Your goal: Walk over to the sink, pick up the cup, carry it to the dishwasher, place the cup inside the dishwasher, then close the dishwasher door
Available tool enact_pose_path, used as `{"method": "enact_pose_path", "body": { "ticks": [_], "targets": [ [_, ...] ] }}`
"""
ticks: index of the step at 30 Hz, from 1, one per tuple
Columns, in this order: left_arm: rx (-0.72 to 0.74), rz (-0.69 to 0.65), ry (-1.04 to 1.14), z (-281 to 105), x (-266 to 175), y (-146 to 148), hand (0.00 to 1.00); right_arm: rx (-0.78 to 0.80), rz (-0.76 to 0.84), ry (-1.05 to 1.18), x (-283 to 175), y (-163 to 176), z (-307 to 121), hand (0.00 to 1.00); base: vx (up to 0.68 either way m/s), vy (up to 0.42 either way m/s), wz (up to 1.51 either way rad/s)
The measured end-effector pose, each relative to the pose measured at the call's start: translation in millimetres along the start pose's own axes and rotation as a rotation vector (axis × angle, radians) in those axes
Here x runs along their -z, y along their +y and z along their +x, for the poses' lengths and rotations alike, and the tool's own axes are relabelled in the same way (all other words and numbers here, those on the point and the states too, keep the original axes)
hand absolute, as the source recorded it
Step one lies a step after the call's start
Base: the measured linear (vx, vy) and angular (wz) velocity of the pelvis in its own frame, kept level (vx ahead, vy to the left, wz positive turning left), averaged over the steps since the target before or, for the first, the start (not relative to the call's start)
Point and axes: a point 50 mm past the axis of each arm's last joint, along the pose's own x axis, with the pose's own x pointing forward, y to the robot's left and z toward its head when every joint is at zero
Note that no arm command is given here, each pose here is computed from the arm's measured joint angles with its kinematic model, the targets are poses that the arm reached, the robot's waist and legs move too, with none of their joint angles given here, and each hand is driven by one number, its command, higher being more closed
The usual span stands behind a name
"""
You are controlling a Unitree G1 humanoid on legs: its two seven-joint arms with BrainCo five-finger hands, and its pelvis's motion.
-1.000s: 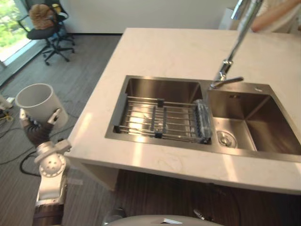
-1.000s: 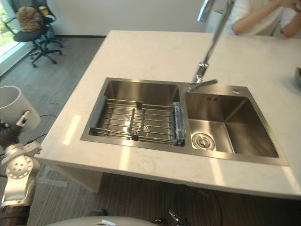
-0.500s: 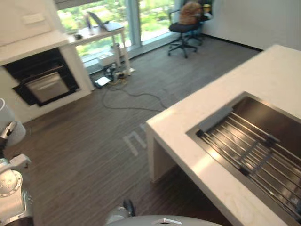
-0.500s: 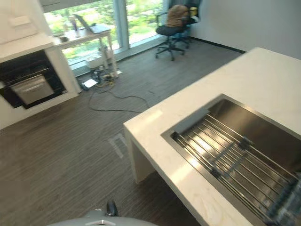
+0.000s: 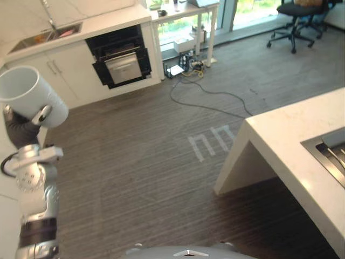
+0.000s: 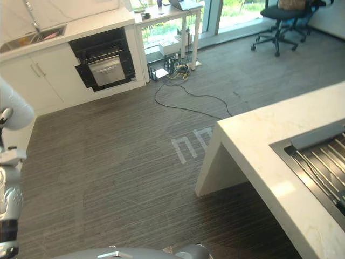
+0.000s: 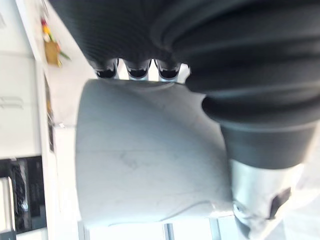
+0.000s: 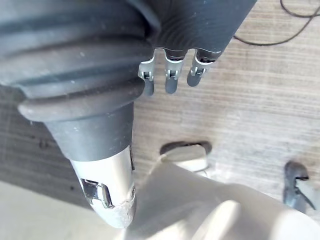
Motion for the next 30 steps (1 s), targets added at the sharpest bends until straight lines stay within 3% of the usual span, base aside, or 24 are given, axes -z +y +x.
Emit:
{"method": "enact_pose_path", "body": {
  "ticks": [4, 9, 13, 17, 22, 30],
  "targets": [
    [-0.068, -0.006, 0.046, -21, 4, 5, 1.00, -0.075, -0.122, 0.001, 7, 10, -4, 0.00, -0.05, 0.281, 1.05],
    [0.022, -0.134, 0.145, -53, 28, -42, 1.00, -0.246, -0.257, -0.016, 20, 39, -11, 0.00, 0.04, 0.098, 2.25],
    [0.030, -0.207, 0.213, -73, 33, -67, 1.00, -0.445, -0.467, -0.096, -14, 105, -12, 0.00, 0.06, -0.035, 1.06],
    [0.211, -0.220, 0.301, -96, 36, -102, 1.00, -0.556, -0.384, -0.092, -36, 157, -21, 0.00, 0.09, -0.076, 0.32],
    [0.301, -0.194, 0.357, -105, 46, -108, 1.00, -0.591, -0.255, 0.023, -16, 157, -20, 0.00, 0.05, -0.089, 0.01],
    [0.335, -0.161, 0.389, -105, 53, -106, 1.00, -0.534, -0.189, 0.070, -2, 111, -9, 0.00, -0.06, -0.018, -0.52]
  ]
}}
